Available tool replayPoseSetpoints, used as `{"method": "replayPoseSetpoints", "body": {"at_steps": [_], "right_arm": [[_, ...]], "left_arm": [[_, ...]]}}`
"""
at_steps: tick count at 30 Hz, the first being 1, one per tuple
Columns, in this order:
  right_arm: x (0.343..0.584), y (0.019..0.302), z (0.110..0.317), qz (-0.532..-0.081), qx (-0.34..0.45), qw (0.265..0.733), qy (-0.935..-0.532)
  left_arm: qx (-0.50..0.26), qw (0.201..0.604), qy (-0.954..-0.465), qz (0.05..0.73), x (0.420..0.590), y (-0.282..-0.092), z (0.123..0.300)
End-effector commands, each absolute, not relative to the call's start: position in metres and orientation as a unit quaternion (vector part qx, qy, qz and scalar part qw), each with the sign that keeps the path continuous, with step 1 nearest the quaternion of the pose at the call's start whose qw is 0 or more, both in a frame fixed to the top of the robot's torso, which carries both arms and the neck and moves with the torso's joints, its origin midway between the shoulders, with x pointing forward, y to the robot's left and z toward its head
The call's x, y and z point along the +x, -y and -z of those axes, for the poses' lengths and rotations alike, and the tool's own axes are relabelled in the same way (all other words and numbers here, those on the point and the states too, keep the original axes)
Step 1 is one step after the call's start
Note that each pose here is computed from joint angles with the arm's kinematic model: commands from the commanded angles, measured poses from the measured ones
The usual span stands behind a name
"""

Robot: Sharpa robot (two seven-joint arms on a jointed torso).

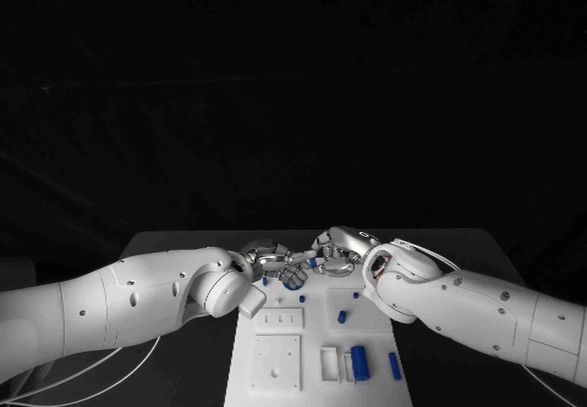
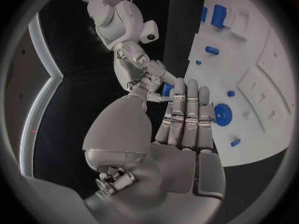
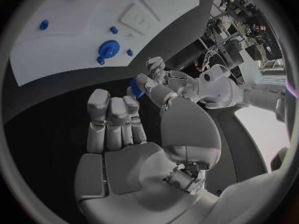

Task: Assemble the parts on the task board

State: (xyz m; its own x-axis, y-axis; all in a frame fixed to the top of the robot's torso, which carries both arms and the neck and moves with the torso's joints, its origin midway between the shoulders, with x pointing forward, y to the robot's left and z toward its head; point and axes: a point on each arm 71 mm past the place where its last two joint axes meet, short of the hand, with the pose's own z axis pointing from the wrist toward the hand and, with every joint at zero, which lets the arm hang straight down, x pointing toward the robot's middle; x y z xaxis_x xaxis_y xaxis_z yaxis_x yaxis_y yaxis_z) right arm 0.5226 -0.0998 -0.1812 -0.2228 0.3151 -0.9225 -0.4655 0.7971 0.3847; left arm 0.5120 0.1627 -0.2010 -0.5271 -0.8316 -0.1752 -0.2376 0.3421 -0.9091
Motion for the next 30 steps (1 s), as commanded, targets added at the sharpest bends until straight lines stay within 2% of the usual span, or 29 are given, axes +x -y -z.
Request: {"method": "replayPoseSetpoints", "body": {"at_steps": [1, 30], "right_arm": [[0.5202, 0.0979, 0.1827, -0.309, -0.068, 0.616, -0.722], [0.5137, 0.0907, 0.1824, -0.318, -0.077, 0.61, -0.722]], "left_arm": [[-0.35, 0.333, -0.752, 0.448, 0.5111, -0.1614, 0.2001], [-0.347, 0.321, -0.759, 0.448, 0.5082, -0.1586, 0.2016]]}}
